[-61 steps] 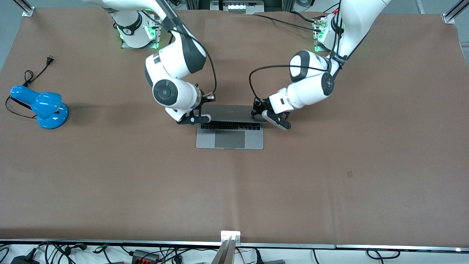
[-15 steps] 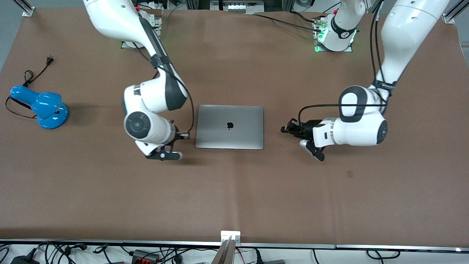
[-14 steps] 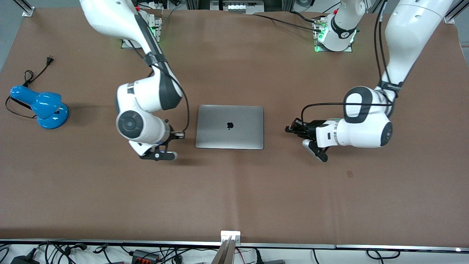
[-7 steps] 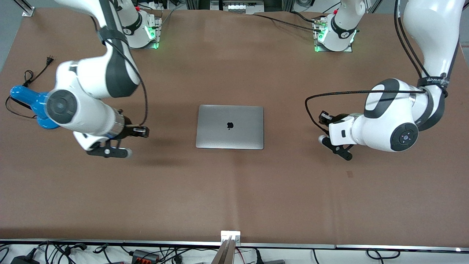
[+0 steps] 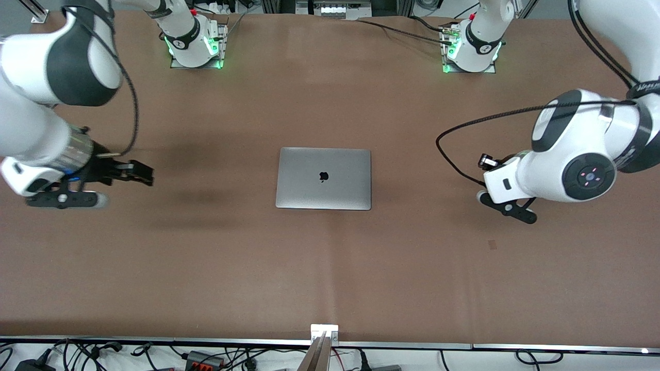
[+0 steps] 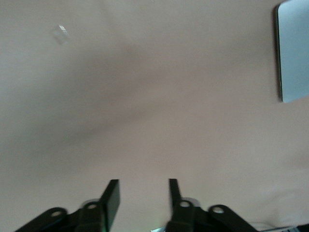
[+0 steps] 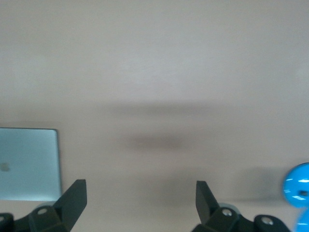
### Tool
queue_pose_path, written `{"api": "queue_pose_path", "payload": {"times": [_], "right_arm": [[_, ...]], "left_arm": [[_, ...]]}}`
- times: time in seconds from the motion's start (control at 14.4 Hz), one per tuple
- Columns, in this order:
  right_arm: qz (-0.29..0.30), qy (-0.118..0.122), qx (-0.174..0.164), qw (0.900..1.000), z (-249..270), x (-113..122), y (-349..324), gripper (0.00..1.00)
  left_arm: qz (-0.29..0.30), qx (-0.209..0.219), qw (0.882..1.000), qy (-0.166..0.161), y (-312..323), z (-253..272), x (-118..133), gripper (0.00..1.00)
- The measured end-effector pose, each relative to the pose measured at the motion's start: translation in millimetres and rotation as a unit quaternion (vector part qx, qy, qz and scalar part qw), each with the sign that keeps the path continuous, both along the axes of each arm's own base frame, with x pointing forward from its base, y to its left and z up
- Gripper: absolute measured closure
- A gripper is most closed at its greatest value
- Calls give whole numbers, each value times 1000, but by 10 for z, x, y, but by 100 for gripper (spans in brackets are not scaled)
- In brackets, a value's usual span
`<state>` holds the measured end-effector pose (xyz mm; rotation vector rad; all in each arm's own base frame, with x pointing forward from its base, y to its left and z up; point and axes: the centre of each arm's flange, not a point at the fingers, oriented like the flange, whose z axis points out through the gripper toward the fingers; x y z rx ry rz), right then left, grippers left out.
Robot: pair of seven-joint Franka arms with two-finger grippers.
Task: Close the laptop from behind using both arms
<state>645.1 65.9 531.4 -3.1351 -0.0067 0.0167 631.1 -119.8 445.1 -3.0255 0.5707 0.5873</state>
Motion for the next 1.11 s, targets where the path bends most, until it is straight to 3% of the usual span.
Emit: {"api": "queue_pose_path", "payload": {"times": [0.35, 0.63, 0.77, 0.98, 1.11], "right_arm": [[-25, -12, -7, 1000, 163, -16, -435, 0], [-41, -12, 0, 999, 133, 11, -469, 0], [-44, -24, 13, 999, 115, 80, -533, 0], [-40, -45, 11, 998, 215, 95, -837, 0], [-37, -52, 3, 998, 333, 45, -982, 0]], "left_arm": [[2, 16, 998, -60, -75, 775, -212, 1], [45, 34, 994, -93, 77, 1125, -284, 0], [105, 39, 988, -106, 280, 1311, -329, 0], [163, 30, 980, -108, 576, 1441, -411, 0], [187, 27, 974, -127, 789, 1455, -474, 0]]}}
